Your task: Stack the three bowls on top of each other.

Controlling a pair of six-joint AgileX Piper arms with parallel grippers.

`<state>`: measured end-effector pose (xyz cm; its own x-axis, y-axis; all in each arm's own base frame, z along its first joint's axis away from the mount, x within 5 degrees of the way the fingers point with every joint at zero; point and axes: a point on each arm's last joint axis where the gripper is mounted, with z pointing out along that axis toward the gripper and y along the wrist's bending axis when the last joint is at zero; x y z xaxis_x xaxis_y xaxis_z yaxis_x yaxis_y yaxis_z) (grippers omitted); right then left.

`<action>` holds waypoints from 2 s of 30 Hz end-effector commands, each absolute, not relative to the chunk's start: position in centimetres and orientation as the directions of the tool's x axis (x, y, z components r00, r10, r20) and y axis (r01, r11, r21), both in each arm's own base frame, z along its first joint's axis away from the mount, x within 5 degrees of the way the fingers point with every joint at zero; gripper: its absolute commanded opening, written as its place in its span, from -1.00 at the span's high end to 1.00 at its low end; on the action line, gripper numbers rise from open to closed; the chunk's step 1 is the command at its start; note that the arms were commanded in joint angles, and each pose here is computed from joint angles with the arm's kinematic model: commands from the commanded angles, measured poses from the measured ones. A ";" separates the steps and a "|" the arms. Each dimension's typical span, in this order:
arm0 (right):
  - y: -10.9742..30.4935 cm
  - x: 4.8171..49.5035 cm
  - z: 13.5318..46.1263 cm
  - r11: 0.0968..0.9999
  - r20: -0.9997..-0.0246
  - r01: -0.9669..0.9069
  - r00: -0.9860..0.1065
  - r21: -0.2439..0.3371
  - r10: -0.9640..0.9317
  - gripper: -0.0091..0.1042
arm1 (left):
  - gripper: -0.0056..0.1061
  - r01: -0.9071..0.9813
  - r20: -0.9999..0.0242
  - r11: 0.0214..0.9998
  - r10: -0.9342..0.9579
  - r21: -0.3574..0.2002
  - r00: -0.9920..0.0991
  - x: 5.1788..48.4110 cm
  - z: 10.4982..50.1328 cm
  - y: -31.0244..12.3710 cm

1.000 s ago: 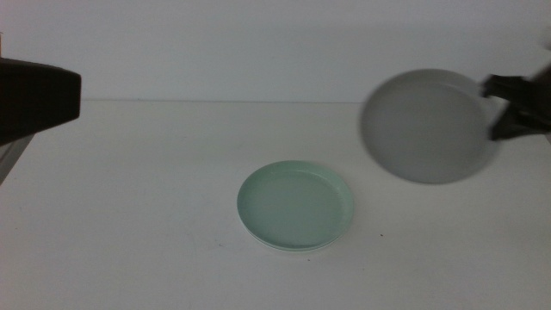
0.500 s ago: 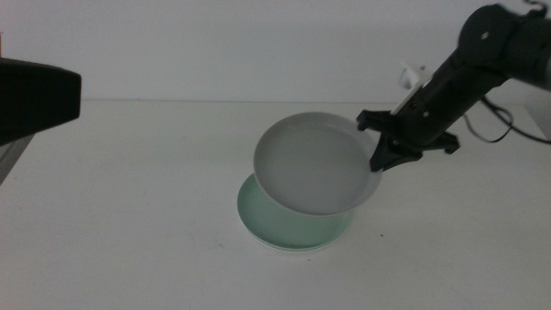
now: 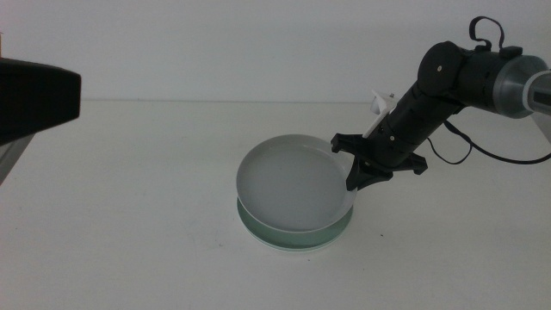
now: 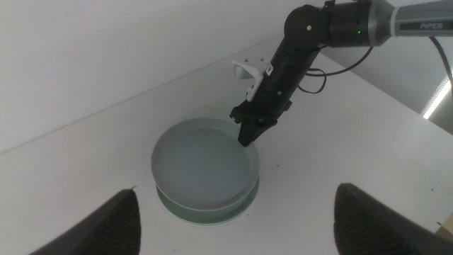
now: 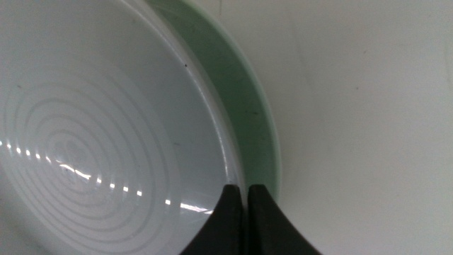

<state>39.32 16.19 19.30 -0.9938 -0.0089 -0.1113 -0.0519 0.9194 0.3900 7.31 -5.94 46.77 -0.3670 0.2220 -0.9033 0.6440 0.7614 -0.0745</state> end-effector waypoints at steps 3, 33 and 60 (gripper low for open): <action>16.3 39.6 19.0 0.919 -0.118 -0.054 -0.993 0.390 -0.009 0.88 | -0.78 0.639 -0.909 0.766 0.208 -0.078 -0.360 7.2 46.8 -5.9; 12.7 32.1 36.3 0.888 -0.526 -0.392 -0.821 0.239 -0.221 -0.73 | -0.78 0.638 -0.909 0.766 0.209 -0.076 -0.360 7.2 46.8 -5.9; 2.8 13.1 42.8 0.979 -0.988 -0.205 -0.145 -0.015 -0.046 -0.79 | -0.78 0.638 -0.908 0.766 0.210 -0.077 -0.361 7.2 46.8 -5.9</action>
